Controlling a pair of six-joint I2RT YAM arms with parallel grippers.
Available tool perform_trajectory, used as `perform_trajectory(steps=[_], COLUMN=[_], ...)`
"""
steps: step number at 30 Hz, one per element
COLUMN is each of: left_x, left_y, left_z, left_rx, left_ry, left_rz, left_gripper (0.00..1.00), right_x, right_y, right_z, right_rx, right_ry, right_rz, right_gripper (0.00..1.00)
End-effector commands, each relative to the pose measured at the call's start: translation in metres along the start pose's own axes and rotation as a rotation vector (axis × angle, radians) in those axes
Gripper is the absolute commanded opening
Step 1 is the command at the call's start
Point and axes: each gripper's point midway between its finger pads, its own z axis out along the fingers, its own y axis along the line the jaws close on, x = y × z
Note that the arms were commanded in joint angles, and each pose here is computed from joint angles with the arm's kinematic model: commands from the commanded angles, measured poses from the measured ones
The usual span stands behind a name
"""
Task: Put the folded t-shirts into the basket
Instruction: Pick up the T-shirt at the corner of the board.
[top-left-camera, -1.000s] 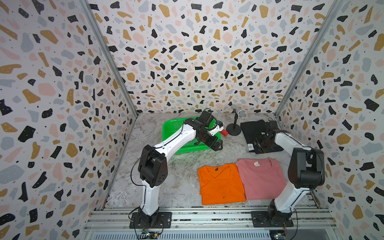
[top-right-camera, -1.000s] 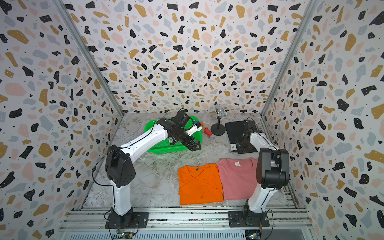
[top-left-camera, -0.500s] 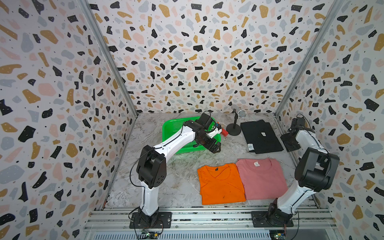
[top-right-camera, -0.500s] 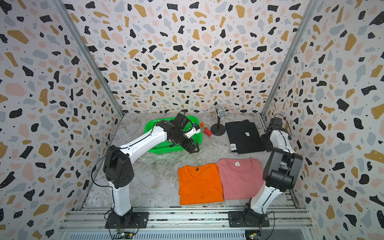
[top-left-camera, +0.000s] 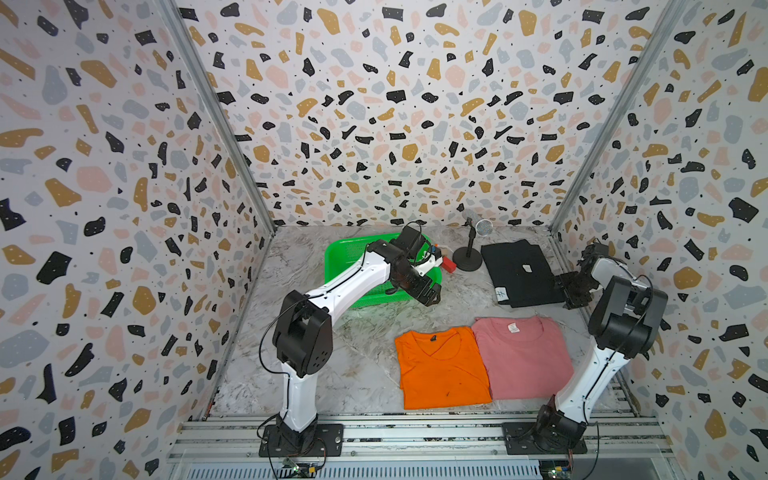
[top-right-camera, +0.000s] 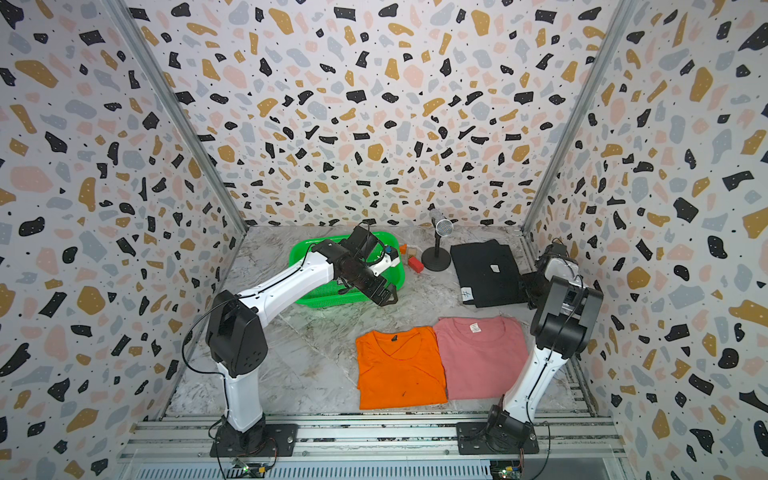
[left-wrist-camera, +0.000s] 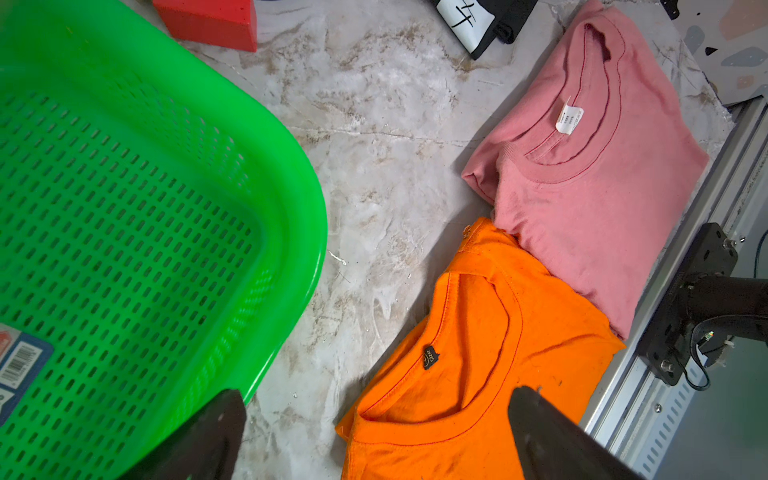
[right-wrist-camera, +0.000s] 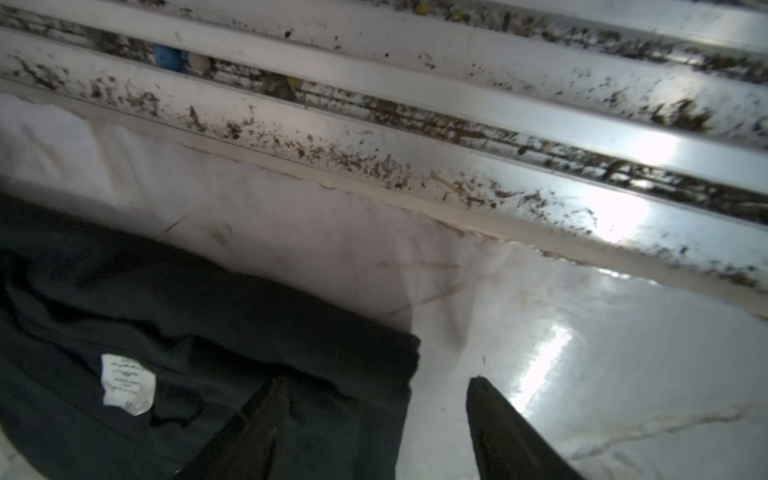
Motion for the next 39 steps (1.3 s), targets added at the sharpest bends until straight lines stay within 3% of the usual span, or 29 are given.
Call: perform_trajectory(steps=[1, 12, 14, 15, 18, 26, 30, 34, 39], left_x=[-0.004, -0.001, -0.001, 0.0, 0.0, -0.002, -0.001, -0.005, -0.012], left_y=[-0.002, 0.003, 0.003, 0.003, 0.004, 0.006, 0.007, 0.006, 0.008], left_z=[-0.009, -0.005, -0.004, -0.004, -0.001, -0.003, 0.002, 0.005, 0.008], left_rx=[-0.008, -0.024, -0.025, -0.025, -0.022, -0.037, -0.032, -0.018, -0.023], left_ry=[-0.022, -0.008, -0.005, -0.004, -0.003, 0.003, 0.01, 0.0, -0.016], left_rz=[0.018, 0.02, 0.025, 0.025, 0.025, 0.049, 0.051, 0.049, 0.042], left_gripper=[1.0, 1.0, 1.0, 1.0, 1.0, 1.0, 1.0, 1.0, 1.0], right_x=[-0.001, 0.008, 0.01, 0.006, -0.001, -0.008, -0.018, -0.005, 0.013], right_y=[0.011, 0.021, 0.019, 0.022, 0.021, 0.035, 0.028, 0.037, 0.034], right_z=[-0.015, -0.018, -0.026, -0.031, -0.033, -0.015, -0.022, -0.022, -0.009], right_rx=[-0.04, -0.096, -0.068, -0.058, -0.034, -0.13, -0.09, -0.258, -0.305], right_ry=[0.023, 0.146, 0.197, 0.202, 0.215, 0.251, 0.202, 0.307, 0.405], right_rz=[-0.032, -0.158, -0.278, -0.356, -0.503, -0.625, -0.692, -0.64, -0.582], right_gripper=[0.73, 0.77, 0.94, 0.96, 0.96, 0.89, 0.89, 0.88, 0.84])
